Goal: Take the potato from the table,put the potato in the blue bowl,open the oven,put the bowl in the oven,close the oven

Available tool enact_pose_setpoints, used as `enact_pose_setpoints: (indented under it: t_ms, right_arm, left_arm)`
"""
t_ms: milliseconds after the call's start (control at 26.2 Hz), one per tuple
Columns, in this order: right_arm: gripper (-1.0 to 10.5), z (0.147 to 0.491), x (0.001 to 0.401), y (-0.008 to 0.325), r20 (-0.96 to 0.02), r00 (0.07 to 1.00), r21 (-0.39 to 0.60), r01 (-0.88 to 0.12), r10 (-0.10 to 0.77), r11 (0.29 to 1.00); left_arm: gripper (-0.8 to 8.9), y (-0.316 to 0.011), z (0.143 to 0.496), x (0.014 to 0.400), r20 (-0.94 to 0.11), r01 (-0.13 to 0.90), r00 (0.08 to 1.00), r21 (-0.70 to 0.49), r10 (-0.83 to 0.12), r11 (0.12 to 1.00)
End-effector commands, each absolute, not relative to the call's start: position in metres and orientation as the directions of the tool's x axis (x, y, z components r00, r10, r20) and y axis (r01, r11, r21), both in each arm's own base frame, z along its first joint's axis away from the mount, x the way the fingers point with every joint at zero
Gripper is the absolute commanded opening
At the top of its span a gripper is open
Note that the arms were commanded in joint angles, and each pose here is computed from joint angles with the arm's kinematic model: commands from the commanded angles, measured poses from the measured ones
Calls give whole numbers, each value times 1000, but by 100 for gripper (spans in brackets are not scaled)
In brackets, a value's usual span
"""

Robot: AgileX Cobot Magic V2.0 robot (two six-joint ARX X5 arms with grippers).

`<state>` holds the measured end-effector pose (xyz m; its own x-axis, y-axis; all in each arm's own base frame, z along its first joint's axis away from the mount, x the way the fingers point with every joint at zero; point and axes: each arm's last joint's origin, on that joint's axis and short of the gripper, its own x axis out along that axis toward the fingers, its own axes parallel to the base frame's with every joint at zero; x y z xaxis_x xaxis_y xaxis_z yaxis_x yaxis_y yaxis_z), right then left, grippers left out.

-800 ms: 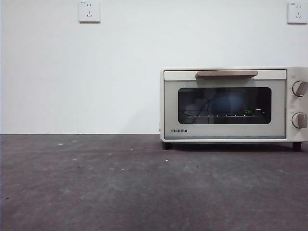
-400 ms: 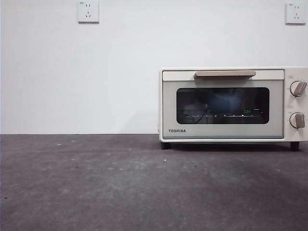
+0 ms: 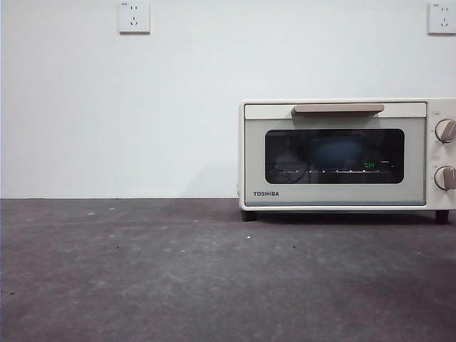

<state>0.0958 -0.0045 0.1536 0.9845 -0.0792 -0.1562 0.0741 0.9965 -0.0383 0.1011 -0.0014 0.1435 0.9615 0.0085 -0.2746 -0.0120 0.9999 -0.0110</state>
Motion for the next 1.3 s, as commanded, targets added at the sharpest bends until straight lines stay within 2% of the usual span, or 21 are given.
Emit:
enact_pose_setpoints:
  t_ms: [38, 1300]
  right_arm:
    - [1, 152, 96, -5, -156, 985, -23, 75, -78, 997]
    - [1, 150, 96, -5, -177, 981, -11, 78, -78, 997]
  left_arm:
    - [-4, -1, 140, 102, -289, -11, 957, -15, 6, 1000]
    - [-4, -1, 139, 102, -304, -11, 953, -14, 6, 1000]
